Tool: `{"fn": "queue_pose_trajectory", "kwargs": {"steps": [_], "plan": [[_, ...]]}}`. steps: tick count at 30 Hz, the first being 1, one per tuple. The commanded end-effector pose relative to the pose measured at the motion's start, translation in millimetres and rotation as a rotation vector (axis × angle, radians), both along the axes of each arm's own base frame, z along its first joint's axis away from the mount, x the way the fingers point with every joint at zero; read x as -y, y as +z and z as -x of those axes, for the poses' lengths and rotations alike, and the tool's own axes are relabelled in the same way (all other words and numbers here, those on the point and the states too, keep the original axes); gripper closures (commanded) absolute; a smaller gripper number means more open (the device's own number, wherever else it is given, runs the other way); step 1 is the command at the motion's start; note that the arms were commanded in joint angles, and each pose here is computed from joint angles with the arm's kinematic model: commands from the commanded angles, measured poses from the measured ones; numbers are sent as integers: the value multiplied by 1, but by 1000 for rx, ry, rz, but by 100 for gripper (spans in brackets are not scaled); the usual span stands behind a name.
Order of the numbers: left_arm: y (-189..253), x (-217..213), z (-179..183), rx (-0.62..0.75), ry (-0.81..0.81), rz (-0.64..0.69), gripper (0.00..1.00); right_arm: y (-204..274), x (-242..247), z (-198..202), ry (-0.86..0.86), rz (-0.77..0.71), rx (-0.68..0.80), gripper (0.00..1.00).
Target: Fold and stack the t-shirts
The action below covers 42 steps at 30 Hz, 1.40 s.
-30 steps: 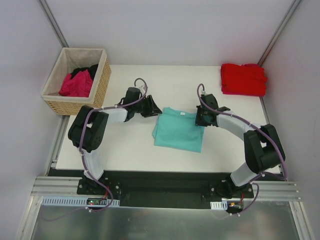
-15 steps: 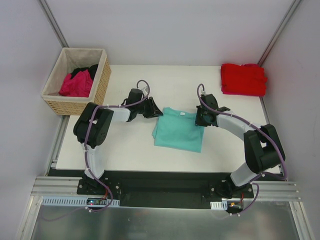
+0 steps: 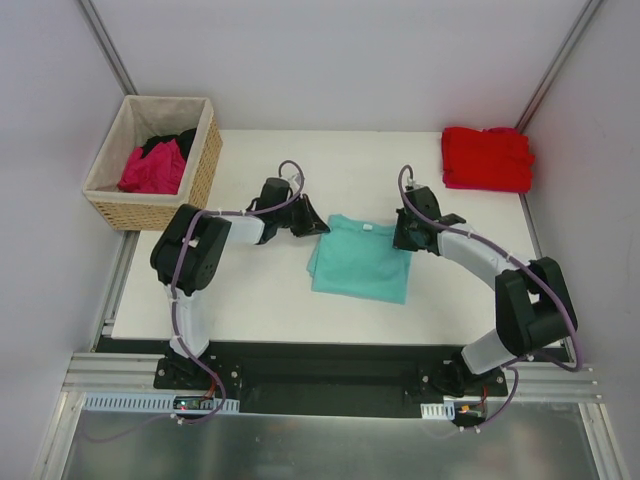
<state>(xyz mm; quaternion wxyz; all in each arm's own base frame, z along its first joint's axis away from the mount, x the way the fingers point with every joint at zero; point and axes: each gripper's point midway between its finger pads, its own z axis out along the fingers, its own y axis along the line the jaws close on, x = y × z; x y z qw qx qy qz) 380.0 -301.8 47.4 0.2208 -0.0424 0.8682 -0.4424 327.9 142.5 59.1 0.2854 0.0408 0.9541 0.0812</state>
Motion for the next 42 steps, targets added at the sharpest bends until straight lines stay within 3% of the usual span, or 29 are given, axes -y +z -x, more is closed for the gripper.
{"fn": "queue_pose_trajectory", "kwargs": {"steps": [1, 15, 33, 36, 38, 39, 40, 42], "plan": [[71, 16, -6, 141, -43, 96, 100, 24, 12, 3, -26, 36, 67, 99], [122, 33, -15, 206, -80, 138, 99, 40, 31, 12, -100, 73, 93, 99], [62, 85, -18, 91, -181, 130, 95, 3, 59, 28, -210, 152, 3, 99], [55, 85, -18, 85, -181, 121, 91, -7, 58, 29, -213, 156, -22, 99], [52, 85, -19, 85, -178, 115, 66, -13, 59, 31, -223, 158, -39, 94], [51, 85, -19, 87, -175, 111, 54, -16, 59, 31, -223, 164, -44, 84], [51, 84, -20, 90, -174, 107, 30, -18, 60, 30, -228, 170, -47, 66], [48, 83, -21, 93, -175, 80, 1, -17, 64, 29, -236, 191, -43, 43]]}}
